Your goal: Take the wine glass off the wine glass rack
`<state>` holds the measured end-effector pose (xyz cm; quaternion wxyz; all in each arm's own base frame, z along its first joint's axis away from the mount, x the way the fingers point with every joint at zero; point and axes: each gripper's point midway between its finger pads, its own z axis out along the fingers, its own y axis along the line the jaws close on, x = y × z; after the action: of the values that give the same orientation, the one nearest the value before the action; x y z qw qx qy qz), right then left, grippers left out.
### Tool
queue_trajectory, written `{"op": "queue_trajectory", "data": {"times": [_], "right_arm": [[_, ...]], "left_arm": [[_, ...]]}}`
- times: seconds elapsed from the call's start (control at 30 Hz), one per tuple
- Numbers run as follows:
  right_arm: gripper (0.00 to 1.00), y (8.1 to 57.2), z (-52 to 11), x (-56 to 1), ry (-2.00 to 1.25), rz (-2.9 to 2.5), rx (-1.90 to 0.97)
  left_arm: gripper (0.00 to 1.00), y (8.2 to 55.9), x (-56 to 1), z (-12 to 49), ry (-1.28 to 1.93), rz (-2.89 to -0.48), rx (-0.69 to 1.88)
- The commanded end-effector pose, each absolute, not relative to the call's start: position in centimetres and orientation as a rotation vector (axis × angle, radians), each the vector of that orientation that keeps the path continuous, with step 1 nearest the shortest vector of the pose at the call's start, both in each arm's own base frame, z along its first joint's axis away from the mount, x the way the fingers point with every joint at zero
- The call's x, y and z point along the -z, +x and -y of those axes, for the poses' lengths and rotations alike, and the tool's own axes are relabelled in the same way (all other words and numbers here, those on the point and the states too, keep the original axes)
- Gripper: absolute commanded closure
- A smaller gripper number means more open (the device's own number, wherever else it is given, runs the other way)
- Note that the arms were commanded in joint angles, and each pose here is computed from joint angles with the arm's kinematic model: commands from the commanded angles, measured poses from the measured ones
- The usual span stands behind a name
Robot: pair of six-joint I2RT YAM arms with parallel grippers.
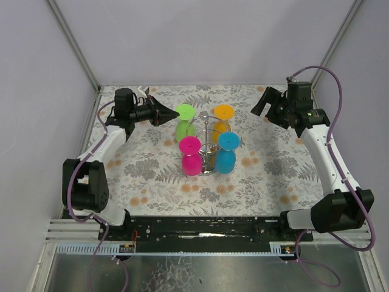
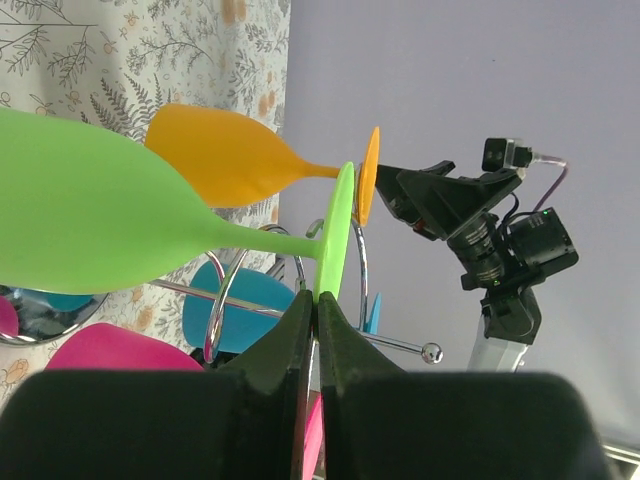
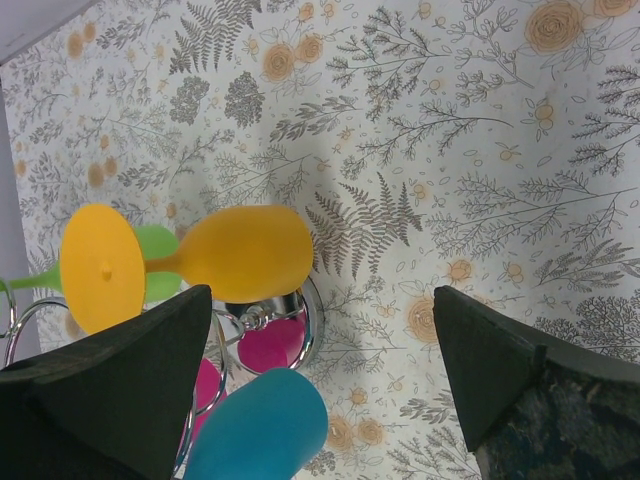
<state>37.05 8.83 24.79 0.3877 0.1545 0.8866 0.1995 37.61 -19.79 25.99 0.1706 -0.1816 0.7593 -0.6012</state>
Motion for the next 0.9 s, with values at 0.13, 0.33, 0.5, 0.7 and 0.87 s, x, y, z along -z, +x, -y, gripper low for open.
{"op": "queue_trajectory", "data": {"times": [0.13, 0.33, 0.5, 0.7, 0.87], "right_arm": [[0.01, 37.0, -8.7, -26.0, 0.375, -2.212, -0.513], [0.01, 36.9, -8.5, -26.1, 0.358, -2.211, -0.496], [0.01, 36.9, -8.2, -26.2, 0.352, -2.205, -0.475], [0.01, 37.0, -8.4, -26.5, 0.346, -2.195, -0.490], [0.01, 37.4, -8.6, -27.3, 0.335, -2.181, -0.502]], "left_arm": [[1.00, 38.0, -27.7, 19.5, -0.484, -2.094, 1.756], [1.00, 38.6, -28.1, 19.3, -0.484, -2.074, 1.768], [1.00, 39.3, -28.9, 17.6, -0.508, -2.032, 1.760], [1.00, 39.1, -30.3, 16.2, -0.440, -2.018, 1.724], [1.00, 37.7, -32.4, 16.3, -0.297, -2.010, 1.674]]}}
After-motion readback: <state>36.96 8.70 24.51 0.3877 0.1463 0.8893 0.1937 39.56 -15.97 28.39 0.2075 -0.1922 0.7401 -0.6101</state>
